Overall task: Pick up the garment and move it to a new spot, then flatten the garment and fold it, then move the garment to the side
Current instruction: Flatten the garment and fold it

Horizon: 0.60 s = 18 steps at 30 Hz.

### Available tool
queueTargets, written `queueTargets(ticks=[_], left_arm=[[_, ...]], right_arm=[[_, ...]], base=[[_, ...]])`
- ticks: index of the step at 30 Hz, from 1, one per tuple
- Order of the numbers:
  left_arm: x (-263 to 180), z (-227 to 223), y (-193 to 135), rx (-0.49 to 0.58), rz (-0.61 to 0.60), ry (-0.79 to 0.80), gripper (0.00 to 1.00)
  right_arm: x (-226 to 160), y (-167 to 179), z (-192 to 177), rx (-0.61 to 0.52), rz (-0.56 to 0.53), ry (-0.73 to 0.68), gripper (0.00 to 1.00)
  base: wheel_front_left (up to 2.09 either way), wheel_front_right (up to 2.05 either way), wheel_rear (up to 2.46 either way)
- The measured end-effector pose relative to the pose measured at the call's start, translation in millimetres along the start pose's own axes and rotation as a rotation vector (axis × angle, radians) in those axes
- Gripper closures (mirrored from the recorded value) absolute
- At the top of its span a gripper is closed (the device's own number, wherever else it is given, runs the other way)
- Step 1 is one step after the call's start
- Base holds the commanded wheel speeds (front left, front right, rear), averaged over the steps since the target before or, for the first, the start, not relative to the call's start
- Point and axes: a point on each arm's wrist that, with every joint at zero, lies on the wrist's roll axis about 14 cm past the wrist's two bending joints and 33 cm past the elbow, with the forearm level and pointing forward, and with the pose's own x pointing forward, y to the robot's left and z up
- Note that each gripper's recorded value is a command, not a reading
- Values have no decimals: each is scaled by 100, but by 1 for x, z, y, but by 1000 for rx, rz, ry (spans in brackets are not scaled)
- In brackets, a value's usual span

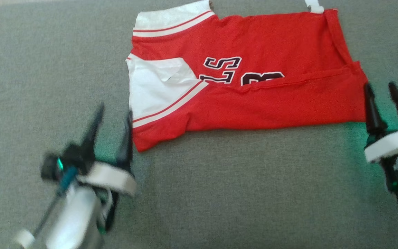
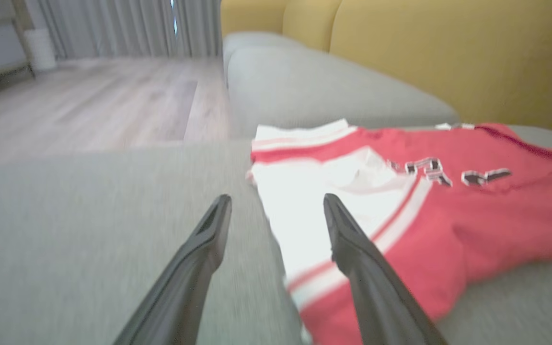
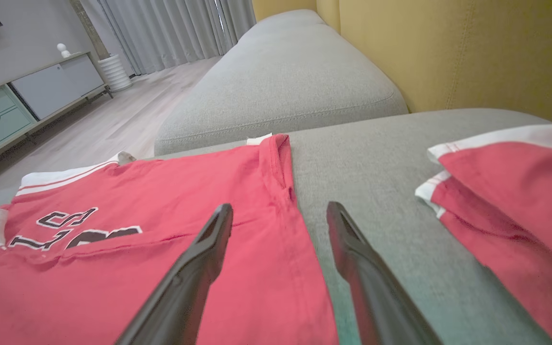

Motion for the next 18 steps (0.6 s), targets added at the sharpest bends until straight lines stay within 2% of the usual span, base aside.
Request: queueTargets(ticks=[5, 13, 14, 15, 16, 17, 18], left_arm=[[-39, -60, -18, -115, 48, 213, 0], [-38, -86, -36, -71, -32, 385, 0], [-37, -86, -37, -65, -39, 396, 9], [-37, -87, -37, -59, -45, 407, 41], [-37, -88, -38, -57, -47, 416, 60], [-37, -87, -39, -56, -51, 420, 100], [-38, -87, -41, -55, -60, 422, 100]], right_arm=[[-22, 3, -15, 34, -13, 19, 0], [-30, -4, -12, 50, -42, 1, 0], [-31, -5, -11, 51, -45, -1, 0], [-32, -6, -11, 49, -48, -2, 0], [-33, -6, -11, 46, -50, -1, 0], [-34, -7, -12, 44, -53, 2, 0], [-35, -7, -13, 47, -58, 7, 0]], base=[[0, 0, 0], [0, 0, 0], [0, 0, 0], [0, 0, 0], [0, 0, 0], [0, 0, 0], [0, 0, 0]])
